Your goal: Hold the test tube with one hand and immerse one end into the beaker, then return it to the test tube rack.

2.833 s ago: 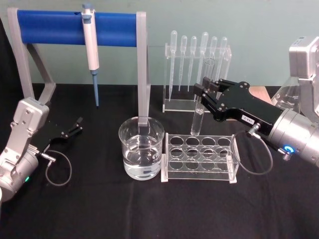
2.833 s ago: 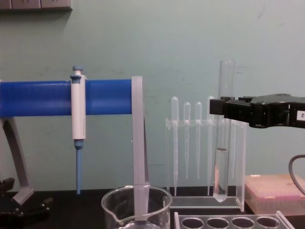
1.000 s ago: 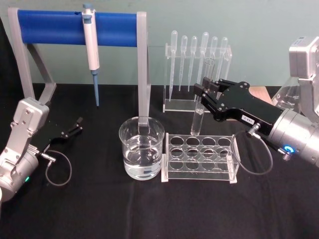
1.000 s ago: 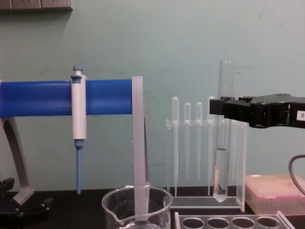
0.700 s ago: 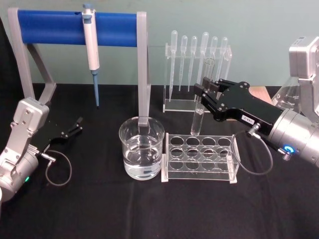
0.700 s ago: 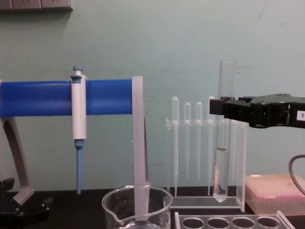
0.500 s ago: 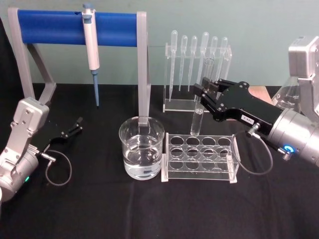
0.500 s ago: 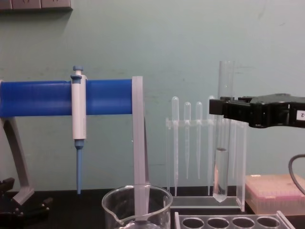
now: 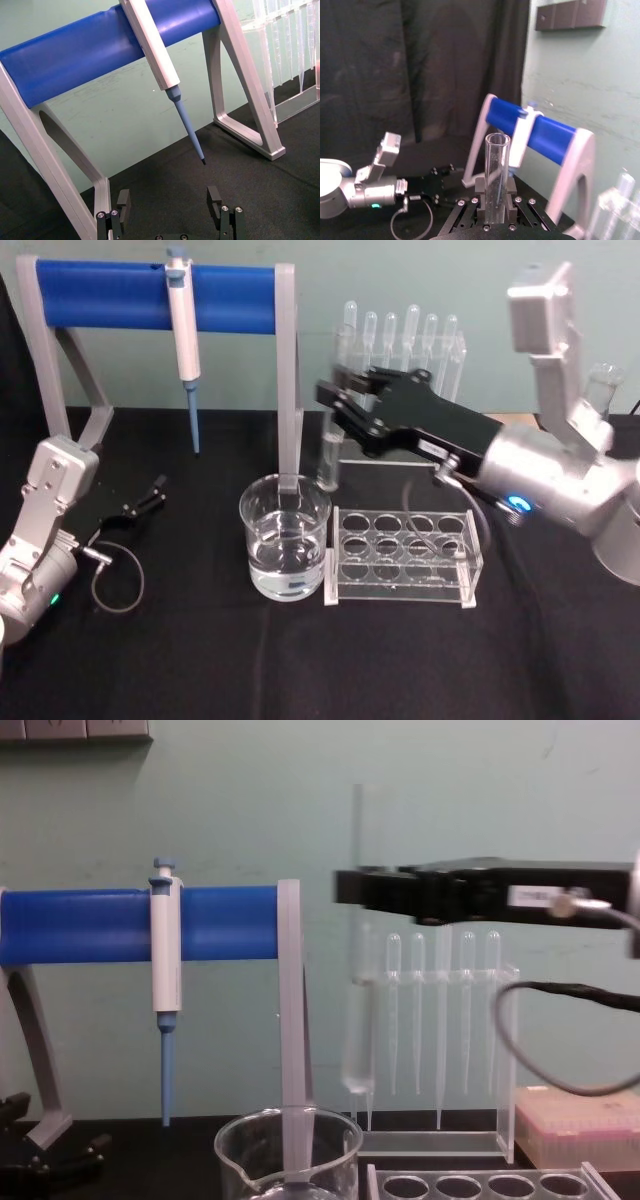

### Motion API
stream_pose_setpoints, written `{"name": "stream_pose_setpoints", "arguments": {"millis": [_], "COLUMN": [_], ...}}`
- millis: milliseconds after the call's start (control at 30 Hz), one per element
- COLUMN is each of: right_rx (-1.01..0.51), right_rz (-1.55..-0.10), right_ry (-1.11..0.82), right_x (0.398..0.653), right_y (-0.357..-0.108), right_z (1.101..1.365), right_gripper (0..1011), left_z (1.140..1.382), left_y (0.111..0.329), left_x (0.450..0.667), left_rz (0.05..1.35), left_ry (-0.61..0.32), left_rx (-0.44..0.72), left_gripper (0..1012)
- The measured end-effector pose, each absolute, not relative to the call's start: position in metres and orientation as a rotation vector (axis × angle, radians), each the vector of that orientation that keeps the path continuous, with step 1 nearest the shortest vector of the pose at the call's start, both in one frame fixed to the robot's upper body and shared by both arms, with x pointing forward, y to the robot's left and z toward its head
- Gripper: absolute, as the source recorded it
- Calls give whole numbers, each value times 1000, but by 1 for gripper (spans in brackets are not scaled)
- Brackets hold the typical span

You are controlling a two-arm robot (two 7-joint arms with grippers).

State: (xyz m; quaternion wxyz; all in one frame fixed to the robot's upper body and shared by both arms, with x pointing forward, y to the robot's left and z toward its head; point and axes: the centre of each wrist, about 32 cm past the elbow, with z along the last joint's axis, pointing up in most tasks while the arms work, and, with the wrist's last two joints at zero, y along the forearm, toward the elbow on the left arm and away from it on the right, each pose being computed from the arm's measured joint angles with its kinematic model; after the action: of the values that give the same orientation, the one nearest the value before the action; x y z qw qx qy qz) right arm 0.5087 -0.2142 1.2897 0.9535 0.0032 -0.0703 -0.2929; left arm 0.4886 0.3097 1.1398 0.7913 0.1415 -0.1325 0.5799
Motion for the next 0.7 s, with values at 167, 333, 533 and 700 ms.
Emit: {"name": "stream_pose_setpoints", "arguments": {"millis": [167, 333, 533, 700], "right_rx": [15, -4, -29, -29], "right_rz": [-561, -546, -539, -540], "right_ry": [-158, -150, -121, -94], "right_x": [522, 534, 538, 535], "right_y": [-195, -181, -174, -174], "right_z": [1284, 1268, 1243, 1218], "right_gripper": [225, 225, 225, 225], "left_z": [1140, 1140, 1140, 1140], "left_y": [310, 310, 310, 310], "left_x": [489, 489, 489, 489], "left_rz": [1248, 1248, 1248, 1248], "left_ry": [-285, -285, -285, -285], "left_rx": [304, 304, 304, 305], "left_gripper": [1000, 1000, 1000, 1000]}}
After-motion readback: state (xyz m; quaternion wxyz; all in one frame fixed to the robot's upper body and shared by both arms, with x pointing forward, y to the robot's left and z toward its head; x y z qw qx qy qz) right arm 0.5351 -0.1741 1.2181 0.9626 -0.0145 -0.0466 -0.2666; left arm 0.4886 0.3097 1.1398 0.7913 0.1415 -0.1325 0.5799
